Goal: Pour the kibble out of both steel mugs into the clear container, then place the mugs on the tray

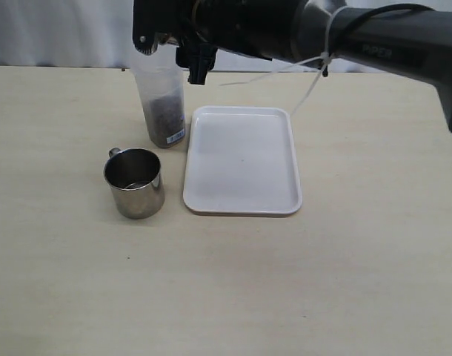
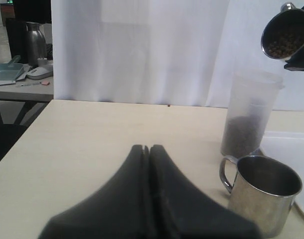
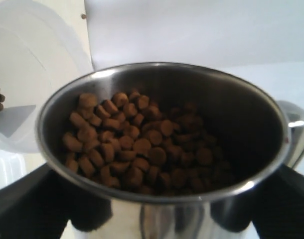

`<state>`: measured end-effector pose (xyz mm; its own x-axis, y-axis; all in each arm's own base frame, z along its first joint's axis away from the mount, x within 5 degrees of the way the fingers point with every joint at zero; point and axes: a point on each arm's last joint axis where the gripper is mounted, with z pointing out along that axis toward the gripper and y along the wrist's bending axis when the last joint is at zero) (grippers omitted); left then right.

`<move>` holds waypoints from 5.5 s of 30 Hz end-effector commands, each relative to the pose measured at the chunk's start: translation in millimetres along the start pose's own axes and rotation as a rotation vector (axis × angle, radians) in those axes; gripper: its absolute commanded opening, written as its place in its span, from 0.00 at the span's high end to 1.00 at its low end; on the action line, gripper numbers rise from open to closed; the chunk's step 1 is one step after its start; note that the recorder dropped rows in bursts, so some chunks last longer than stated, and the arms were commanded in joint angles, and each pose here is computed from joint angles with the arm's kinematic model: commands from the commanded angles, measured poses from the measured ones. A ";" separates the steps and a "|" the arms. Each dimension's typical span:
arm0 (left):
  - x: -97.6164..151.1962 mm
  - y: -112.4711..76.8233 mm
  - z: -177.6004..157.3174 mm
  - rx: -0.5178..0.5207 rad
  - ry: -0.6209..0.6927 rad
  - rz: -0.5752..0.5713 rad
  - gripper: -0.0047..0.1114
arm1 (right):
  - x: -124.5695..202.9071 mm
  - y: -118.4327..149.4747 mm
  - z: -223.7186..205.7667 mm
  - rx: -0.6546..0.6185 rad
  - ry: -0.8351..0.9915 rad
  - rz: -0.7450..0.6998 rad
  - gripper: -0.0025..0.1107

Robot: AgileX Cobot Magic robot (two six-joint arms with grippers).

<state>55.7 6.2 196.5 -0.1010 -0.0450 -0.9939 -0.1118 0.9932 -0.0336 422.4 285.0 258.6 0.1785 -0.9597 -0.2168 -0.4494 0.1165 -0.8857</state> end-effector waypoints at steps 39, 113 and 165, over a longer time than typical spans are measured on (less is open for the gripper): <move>0.3 -0.2 0.0 0.004 -0.005 0.000 0.96 | -11.5 -10.0 -6.6 0.109 -0.004 -0.223 0.94; 0.4 -0.2 0.0 0.004 -0.005 0.000 0.96 | -12.9 -5.5 3.8 0.197 0.015 -0.529 0.94; 0.6 -0.2 0.0 0.004 -0.003 0.000 0.96 | -12.0 5.8 14.0 0.197 0.027 -0.639 0.94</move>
<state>55.7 6.2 196.5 -0.1010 -0.0450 -0.9939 -0.1118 0.9932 -0.0336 429.9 301.6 242.9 0.3454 -0.8639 0.3665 -0.1155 -0.4267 -0.8970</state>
